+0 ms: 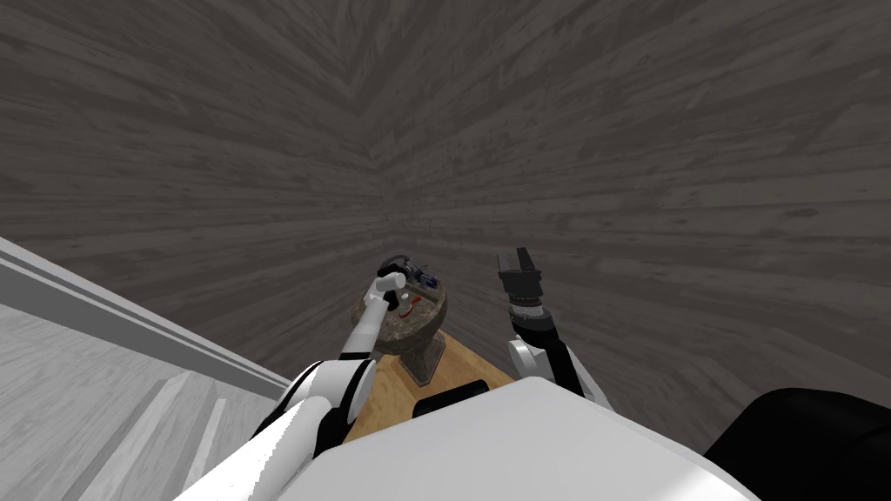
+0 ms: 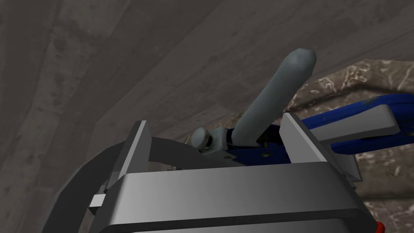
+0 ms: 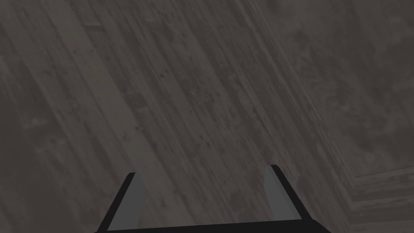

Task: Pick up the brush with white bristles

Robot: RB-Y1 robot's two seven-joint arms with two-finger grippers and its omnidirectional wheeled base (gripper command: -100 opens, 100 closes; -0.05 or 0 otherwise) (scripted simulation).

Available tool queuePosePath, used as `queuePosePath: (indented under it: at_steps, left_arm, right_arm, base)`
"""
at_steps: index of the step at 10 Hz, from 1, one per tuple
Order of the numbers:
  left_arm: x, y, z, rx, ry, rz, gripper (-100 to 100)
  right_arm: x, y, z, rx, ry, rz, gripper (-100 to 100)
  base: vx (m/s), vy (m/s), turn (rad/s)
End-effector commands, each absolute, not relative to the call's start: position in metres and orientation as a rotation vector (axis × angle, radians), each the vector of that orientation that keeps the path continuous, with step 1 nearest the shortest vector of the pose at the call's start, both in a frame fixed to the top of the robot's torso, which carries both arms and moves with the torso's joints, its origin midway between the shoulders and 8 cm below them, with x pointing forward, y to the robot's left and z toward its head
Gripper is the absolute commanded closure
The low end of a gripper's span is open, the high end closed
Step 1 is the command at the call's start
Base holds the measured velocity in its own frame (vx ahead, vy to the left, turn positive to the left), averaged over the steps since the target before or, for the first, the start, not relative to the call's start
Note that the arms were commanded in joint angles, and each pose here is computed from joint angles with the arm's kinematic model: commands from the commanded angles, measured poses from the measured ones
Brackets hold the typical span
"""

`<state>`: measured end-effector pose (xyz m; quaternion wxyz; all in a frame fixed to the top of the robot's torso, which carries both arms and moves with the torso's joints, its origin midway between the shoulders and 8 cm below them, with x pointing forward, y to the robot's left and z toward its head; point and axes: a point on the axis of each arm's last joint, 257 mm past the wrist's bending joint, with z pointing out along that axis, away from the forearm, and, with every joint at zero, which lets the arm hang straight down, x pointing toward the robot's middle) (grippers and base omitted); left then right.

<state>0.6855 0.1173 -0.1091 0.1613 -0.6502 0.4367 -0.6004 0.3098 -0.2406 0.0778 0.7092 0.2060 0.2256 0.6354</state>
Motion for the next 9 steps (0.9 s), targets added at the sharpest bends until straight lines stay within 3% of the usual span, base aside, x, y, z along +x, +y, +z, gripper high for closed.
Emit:
queuePosePath:
  at_steps: [1,9]
  left_arm:
    - [0.688,0.102,-0.114,-1.930,1.284,-1.702,-100]
    - [0.676,0.069,-0.175,-2.243,1.446,-1.471,-100]
  right_arm:
    - [0.310,-0.241,0.078,0.457,0.501,1.410,0]
    - [0.310,-0.241,0.078,0.457,0.501,1.410,0]
  base:
    - [-0.009,0.018,0.042]
    - [-0.005,0.017,0.027]
